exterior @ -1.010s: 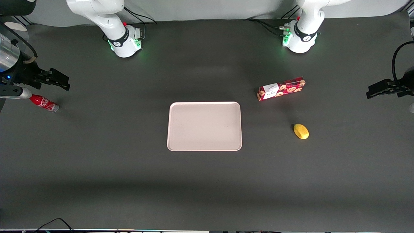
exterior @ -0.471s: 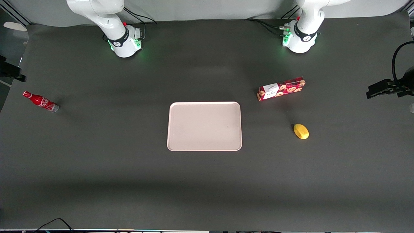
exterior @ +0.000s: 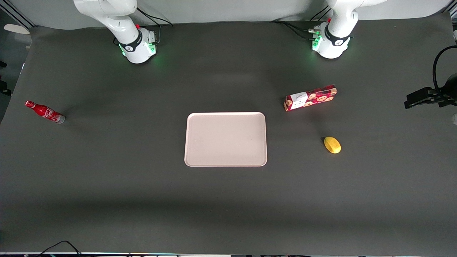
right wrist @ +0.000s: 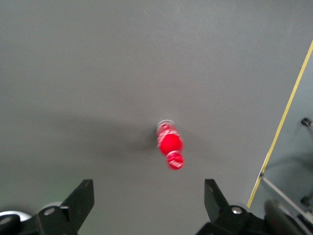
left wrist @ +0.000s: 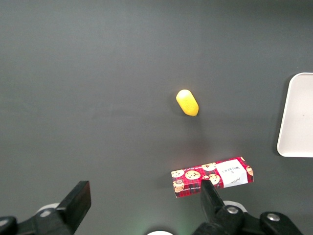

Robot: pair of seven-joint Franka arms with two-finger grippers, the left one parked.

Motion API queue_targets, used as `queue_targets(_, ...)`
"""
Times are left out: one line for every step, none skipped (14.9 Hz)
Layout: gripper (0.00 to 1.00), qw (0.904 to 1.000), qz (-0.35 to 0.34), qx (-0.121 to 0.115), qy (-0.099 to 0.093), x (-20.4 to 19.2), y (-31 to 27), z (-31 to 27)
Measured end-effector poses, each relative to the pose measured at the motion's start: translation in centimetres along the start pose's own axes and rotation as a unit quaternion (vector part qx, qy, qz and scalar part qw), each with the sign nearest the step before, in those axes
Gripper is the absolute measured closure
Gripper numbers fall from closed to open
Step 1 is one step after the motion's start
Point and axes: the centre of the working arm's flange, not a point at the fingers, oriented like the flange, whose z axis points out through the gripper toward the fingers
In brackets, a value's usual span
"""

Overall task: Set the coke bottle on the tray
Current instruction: 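Move the open right gripper down over the red Coca-Cola bottle, then close the right gripper around the bottle's body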

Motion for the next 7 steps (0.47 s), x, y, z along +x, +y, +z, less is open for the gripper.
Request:
queue_targets(0.0,1.0,-0.004,-0.003,0.006,-1.2,1.1,2.9)
queue_targets(0.0,0.9999,-0.009,-0.006,0.013,-2.2,1.7,5.3)
queue_targets(0.0,0.9997,-0.013,-0.011,0.019,-3.0,2.1,7.4)
queue_targets(0.0,0.9995,-0.015,-0.015,0.024,-3.6,2.2,9.1)
queue_targets(0.0,0.9994,-0.014,-0.017,0.028,-4.0,2.1,10.4)
queue_targets(0.01,0.9993,-0.014,-0.018,0.029,-4.3,2.0,11.3)
queue_targets(0.01,0.9992,-0.016,-0.018,0.03,-4.6,1.9,11.9)
